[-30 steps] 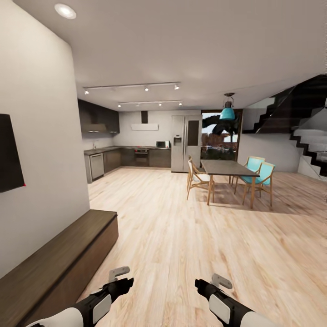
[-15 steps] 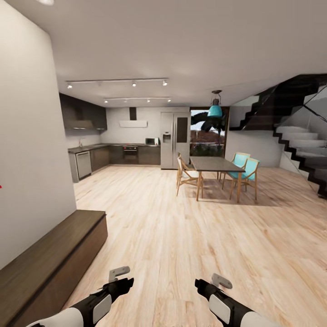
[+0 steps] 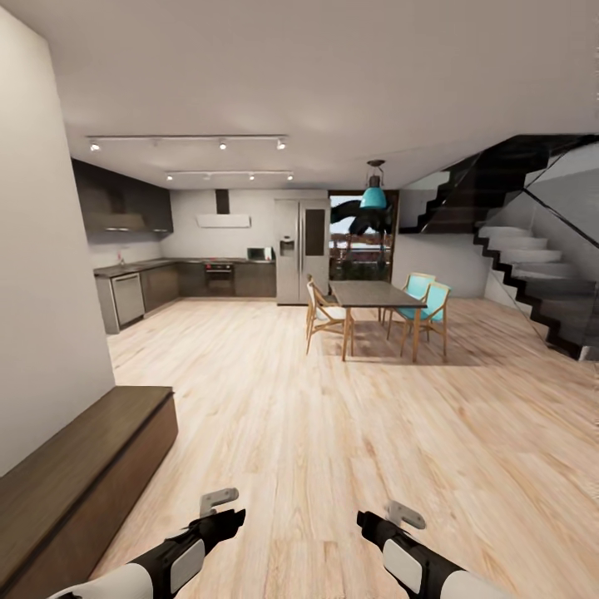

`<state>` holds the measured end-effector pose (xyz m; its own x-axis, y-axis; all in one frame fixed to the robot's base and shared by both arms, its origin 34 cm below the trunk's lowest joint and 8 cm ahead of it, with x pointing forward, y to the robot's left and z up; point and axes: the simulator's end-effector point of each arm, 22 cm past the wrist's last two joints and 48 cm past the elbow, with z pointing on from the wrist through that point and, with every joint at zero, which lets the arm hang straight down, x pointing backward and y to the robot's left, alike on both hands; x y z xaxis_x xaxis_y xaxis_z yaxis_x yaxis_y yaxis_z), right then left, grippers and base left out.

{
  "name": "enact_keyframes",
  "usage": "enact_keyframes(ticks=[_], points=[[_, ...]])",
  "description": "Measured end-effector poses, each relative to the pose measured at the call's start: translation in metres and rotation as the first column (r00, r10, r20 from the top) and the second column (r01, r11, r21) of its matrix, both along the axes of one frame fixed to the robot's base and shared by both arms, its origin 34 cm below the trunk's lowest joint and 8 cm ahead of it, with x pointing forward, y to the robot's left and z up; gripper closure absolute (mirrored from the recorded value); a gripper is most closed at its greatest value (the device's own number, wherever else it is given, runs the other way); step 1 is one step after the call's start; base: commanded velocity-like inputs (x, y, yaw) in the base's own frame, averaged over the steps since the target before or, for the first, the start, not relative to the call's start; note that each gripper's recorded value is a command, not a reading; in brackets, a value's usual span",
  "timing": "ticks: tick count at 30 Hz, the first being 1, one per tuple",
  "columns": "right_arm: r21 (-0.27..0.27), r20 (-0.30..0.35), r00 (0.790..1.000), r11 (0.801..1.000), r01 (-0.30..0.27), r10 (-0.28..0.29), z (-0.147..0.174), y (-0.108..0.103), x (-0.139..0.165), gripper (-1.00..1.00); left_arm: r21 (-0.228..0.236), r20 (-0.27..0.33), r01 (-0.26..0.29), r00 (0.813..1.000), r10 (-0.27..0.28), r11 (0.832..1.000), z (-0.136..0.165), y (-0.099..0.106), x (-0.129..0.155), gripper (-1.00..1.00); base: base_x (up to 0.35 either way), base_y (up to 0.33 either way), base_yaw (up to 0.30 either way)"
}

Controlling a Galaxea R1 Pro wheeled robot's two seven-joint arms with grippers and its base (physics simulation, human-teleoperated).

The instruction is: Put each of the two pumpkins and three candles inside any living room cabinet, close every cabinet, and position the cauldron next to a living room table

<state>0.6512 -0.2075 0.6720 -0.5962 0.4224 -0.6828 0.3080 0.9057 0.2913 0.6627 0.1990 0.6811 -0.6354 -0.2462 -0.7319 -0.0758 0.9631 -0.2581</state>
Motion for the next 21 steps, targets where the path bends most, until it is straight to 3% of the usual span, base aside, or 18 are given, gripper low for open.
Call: enact_keyframes(ticks=[7, 14, 21], points=[[0.0, -0.016, 1.0, 1.0, -0.001, 0.001, -0.006, 0.0, -0.002, -1.0, -0.003, -0.014, 0.003, 1.0, -0.003, 1.0, -0.006, -0.003, -0.002, -1.0, 0.0, 0.0, -0.097], [0.013, -0.086, 0.996, 0.999, -0.029, 0.03, -0.021, 0.007, -0.014, -1.0, -0.006, -0.025, 0.007, 1.0, -0.007, 1.0, -0.012, -0.007, -0.004, -1.0, 0.0, 0.0, -0.011], [0.014, -0.107, 0.994, 0.999, -0.031, 0.033, -0.029, 0.007, -0.017, -1.0, -0.007, -0.038, 0.009, 0.999, -0.009, 1.0, -0.018, -0.009, -0.006, -1.0, 0.0, 0.0, 0.0]])
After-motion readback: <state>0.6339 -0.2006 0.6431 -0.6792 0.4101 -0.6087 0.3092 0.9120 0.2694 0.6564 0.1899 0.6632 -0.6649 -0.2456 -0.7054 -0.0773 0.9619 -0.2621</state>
